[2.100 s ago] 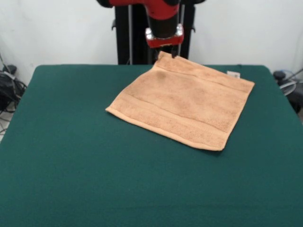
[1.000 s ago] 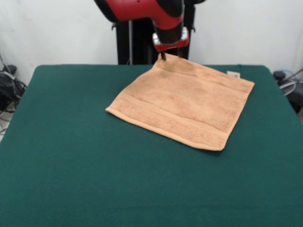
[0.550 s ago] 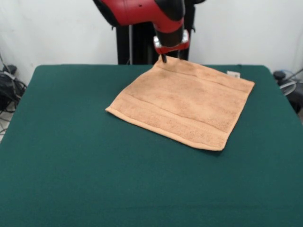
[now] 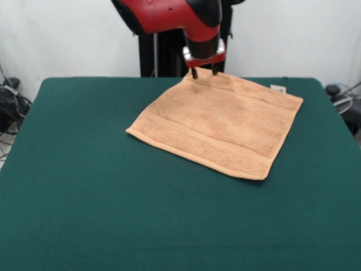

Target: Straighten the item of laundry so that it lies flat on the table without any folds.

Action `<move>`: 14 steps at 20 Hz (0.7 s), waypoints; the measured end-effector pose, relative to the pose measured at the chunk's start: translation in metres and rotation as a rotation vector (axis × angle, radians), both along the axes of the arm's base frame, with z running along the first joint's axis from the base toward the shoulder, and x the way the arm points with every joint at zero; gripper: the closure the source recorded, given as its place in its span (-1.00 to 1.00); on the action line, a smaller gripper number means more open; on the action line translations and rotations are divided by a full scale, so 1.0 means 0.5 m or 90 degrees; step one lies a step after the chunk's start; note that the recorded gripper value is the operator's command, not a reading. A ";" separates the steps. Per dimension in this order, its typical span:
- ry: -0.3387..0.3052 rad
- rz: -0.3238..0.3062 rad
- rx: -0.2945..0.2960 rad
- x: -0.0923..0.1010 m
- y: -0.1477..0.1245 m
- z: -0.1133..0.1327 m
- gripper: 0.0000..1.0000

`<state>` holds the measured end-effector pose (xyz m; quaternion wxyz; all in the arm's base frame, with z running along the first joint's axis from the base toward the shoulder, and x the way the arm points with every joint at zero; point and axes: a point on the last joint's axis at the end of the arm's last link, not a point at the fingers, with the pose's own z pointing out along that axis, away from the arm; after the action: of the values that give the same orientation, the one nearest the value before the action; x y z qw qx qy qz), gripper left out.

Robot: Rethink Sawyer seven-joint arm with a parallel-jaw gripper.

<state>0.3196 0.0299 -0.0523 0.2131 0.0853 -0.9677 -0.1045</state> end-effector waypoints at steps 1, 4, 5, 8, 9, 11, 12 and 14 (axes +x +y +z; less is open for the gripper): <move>-0.001 0.006 0.000 0.000 0.003 0.000 -1.00; -0.006 0.012 0.000 0.001 0.006 -0.002 -1.00; -0.010 0.015 0.000 0.002 0.007 -0.003 -1.00; -0.019 0.024 0.001 0.002 0.009 -0.004 -1.00; -0.020 0.026 0.001 0.001 0.009 -0.004 -1.00; -0.022 0.030 0.002 0.000 0.009 -0.004 -1.00; -0.022 0.032 0.002 0.000 0.009 -0.005 -1.00; -0.022 0.033 0.002 -0.001 0.010 -0.004 -1.00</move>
<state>0.3193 0.0349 -0.0545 0.1986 0.1127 -0.9685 -0.0989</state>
